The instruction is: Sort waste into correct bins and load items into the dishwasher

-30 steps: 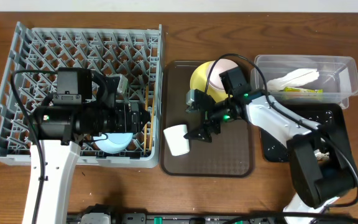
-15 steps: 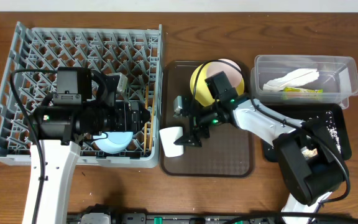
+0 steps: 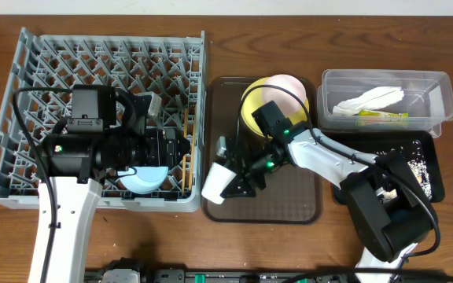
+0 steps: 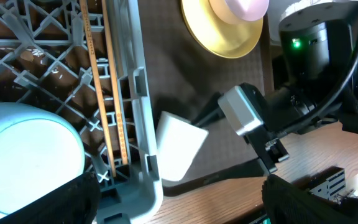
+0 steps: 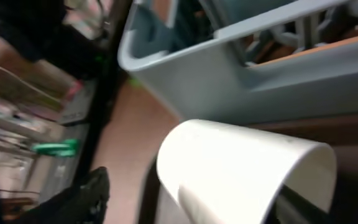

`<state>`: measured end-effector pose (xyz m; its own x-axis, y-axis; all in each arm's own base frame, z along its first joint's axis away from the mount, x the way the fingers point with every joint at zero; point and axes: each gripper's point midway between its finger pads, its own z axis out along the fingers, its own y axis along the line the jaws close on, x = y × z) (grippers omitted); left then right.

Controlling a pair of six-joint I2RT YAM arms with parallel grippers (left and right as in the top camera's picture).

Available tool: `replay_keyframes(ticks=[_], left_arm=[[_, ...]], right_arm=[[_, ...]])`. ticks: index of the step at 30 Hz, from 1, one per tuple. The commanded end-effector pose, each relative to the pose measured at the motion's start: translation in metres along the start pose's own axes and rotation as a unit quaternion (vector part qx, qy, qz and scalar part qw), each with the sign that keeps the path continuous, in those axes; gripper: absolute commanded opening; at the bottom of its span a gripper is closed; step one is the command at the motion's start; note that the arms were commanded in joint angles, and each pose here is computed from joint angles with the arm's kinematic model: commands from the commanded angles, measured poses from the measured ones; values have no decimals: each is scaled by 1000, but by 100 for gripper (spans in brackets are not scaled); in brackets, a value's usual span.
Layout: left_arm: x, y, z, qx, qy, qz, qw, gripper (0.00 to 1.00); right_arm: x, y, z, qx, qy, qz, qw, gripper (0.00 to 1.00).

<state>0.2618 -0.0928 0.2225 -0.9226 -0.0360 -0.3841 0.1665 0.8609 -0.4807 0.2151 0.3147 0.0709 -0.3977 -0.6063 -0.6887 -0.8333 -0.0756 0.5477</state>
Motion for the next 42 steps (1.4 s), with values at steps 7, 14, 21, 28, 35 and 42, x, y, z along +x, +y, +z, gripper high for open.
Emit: replay_keyframes(ticks=[7, 14, 21, 28, 35, 42], left_arm=[[2, 3, 1, -4, 3, -11, 1000, 87], [2, 3, 1, -4, 3, -11, 1000, 87], [2, 3, 1, -4, 3, -11, 1000, 87], [2, 3, 1, -4, 3, -11, 1000, 87], [-2, -13, 1, 43, -3, -5, 999, 87], [-25, -105, -37, 319, -52, 77, 943, 88]], right_arm=[[-4, 14, 3, -38, -12, 44, 998, 50], [3, 20, 19, -33, 21, 30, 999, 41], [3, 24, 24, -35, 29, 57, 997, 22], [3, 24, 23, -35, 28, 59, 997, 1], [-35, 30, -13, -54, -35, 111, 992, 1], [-123, 64, -167, -84, -237, 90, 964, 1]])
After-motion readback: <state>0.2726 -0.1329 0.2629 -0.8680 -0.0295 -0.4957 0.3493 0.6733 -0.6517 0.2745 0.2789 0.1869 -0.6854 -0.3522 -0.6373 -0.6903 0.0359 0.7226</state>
